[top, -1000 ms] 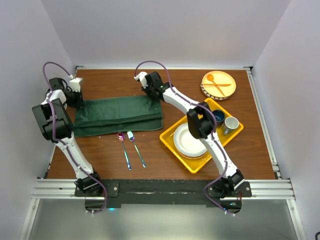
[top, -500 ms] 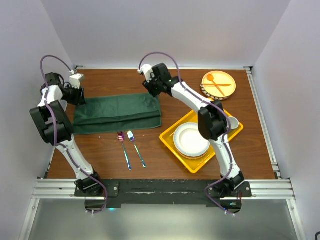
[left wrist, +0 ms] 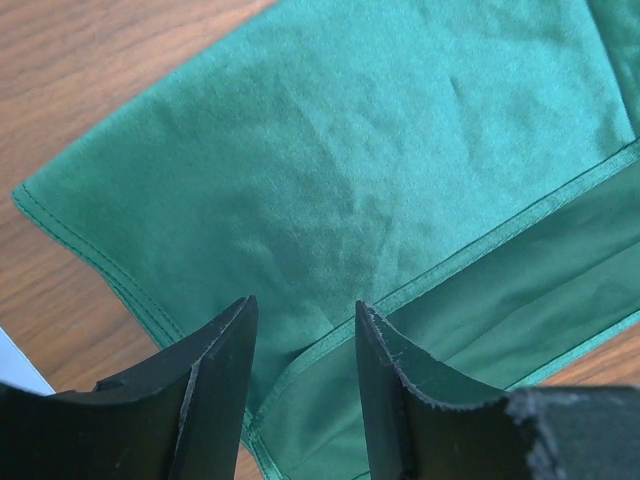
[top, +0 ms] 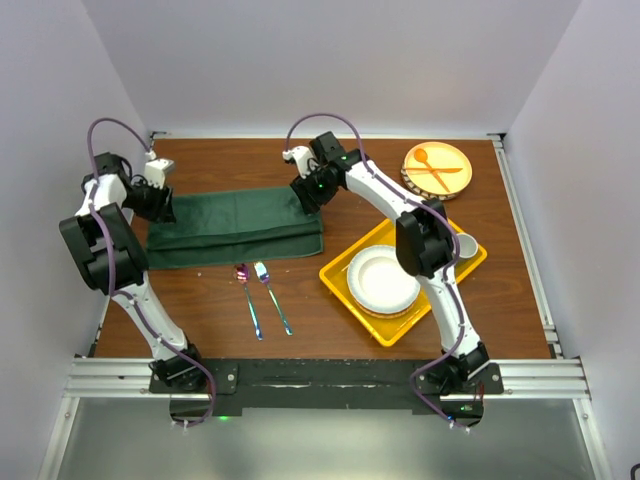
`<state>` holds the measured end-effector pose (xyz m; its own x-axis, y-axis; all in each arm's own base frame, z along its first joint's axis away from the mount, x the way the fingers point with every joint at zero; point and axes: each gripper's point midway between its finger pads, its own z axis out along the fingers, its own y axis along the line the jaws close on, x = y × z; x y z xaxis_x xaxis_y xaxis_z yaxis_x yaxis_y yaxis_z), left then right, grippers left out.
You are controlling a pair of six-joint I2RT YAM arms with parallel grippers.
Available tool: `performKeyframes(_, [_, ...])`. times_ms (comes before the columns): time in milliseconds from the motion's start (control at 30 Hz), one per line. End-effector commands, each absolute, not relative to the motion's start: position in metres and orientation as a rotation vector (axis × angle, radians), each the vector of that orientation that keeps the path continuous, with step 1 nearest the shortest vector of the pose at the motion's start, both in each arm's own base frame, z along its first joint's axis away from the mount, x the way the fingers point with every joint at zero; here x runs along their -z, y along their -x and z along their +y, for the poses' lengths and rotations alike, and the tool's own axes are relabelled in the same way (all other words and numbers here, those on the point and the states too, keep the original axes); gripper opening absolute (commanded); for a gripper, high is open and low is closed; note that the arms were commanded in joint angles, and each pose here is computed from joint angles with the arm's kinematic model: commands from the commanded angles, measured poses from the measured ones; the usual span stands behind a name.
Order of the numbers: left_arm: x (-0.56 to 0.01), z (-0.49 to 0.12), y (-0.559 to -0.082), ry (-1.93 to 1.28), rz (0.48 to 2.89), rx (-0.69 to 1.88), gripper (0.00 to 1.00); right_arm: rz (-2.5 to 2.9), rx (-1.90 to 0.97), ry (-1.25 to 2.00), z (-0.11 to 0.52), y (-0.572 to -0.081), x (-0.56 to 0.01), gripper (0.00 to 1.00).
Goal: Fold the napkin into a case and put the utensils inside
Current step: Fold and flatten the napkin at the center of the board.
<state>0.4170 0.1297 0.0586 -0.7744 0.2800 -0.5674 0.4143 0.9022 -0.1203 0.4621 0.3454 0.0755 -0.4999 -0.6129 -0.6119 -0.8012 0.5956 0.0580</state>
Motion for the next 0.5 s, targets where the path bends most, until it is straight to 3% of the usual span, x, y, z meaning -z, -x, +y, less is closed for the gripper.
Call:
performKeyframes(0, [-0.053, 0.129, -0.408, -0.545, 2.528, 0.315, 0.49, 2.369, -0.538, 1.139, 0.342, -0.438, -0.069, 0.58])
performKeyframes(267, [-0.05, 0.124, -0.391, -0.577, 2.549, 0.322, 0.49, 2.44, -0.659, 1.158, 0.341, -0.411, -0.067, 0.53])
performKeyframes(467, [-0.051, 0.116, -0.38, -0.585, 2.541, 0.358, 0.48, 2.489, -0.738, 1.193, 0.338, -0.389, -0.061, 0.33])
